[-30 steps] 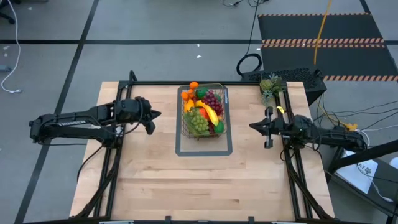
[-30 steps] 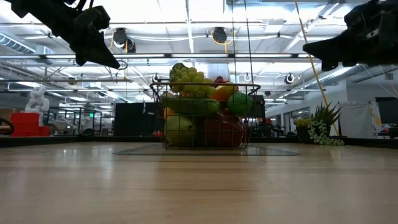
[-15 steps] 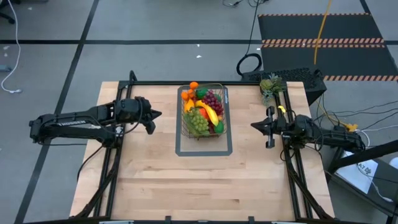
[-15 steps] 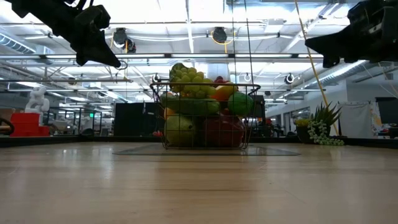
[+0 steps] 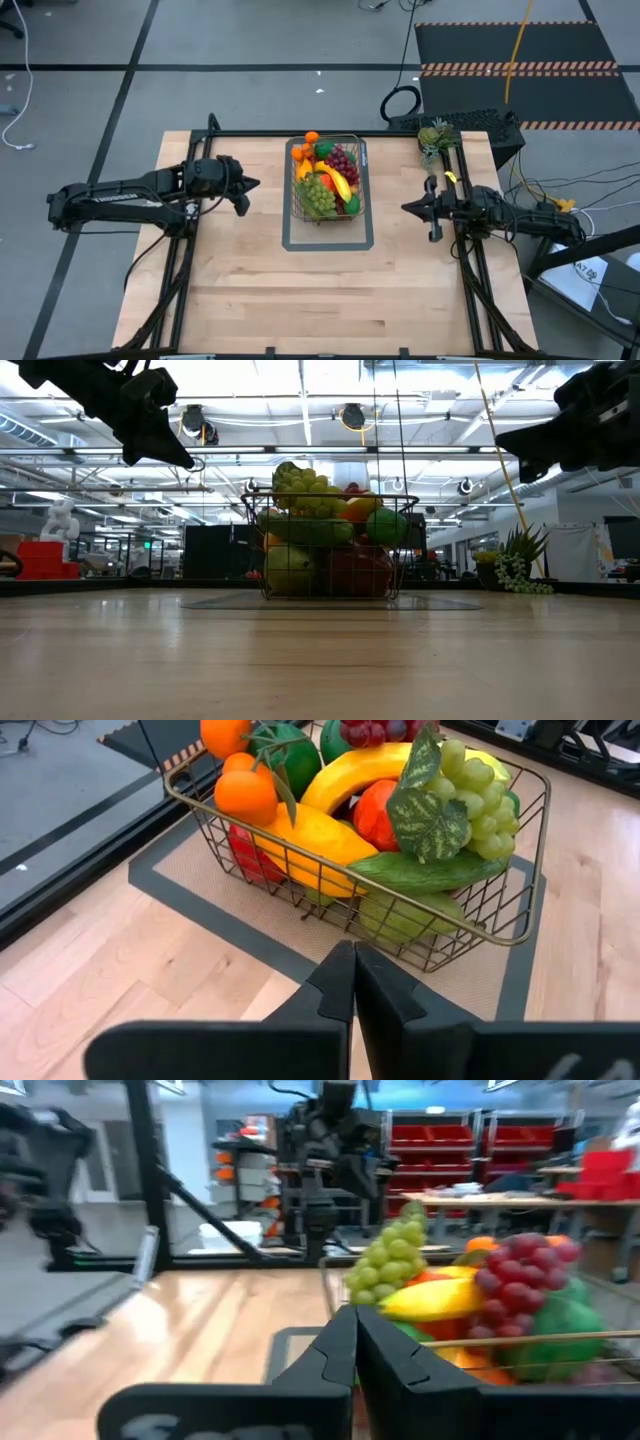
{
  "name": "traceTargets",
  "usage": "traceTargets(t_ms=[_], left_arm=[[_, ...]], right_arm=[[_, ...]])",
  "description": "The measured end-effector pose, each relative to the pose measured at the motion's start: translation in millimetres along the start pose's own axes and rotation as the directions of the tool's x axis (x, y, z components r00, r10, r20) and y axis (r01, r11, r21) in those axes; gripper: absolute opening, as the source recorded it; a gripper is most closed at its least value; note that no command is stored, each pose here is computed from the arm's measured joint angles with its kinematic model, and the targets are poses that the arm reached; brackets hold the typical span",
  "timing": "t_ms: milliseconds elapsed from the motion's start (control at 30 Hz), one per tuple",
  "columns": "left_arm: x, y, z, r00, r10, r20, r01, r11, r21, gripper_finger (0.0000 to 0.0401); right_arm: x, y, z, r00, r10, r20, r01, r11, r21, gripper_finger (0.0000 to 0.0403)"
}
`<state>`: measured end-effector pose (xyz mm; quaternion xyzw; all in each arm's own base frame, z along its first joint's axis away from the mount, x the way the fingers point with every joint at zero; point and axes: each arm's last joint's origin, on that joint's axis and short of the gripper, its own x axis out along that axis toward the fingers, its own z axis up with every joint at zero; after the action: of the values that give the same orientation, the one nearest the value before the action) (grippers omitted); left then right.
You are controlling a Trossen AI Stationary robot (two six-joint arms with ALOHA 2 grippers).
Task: Build produce basket
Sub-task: Return to Home Position
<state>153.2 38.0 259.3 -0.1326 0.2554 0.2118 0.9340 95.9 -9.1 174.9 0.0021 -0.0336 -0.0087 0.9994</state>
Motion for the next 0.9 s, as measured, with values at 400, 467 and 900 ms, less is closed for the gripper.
traceTargets(t_ms=[400,467,900], left_arm=[[-0.1,-0.1,0.0,1.000,-0.001,-0.001,0.001,0.999,0.043,0.0007],[-0.1,-0.1,0.0,1.000,-0.001,-0.001,0.001,0.999,0.043,0.0003],[0.4,3.7,0.9,1.000,0.021,0.002,-0.022,0.998,0.066,0.0010]], right_arm=[[0.3,13.0,-2.3,0.999,0.040,-0.020,-0.039,0.997,0.074,0.0000],[0.1,15.4,-4.0,0.998,0.048,-0.037,-0.046,0.997,0.069,0.0000],[-0.3,16.4,-8.9,0.995,0.041,-0.087,-0.038,0.999,0.033,0.0000]])
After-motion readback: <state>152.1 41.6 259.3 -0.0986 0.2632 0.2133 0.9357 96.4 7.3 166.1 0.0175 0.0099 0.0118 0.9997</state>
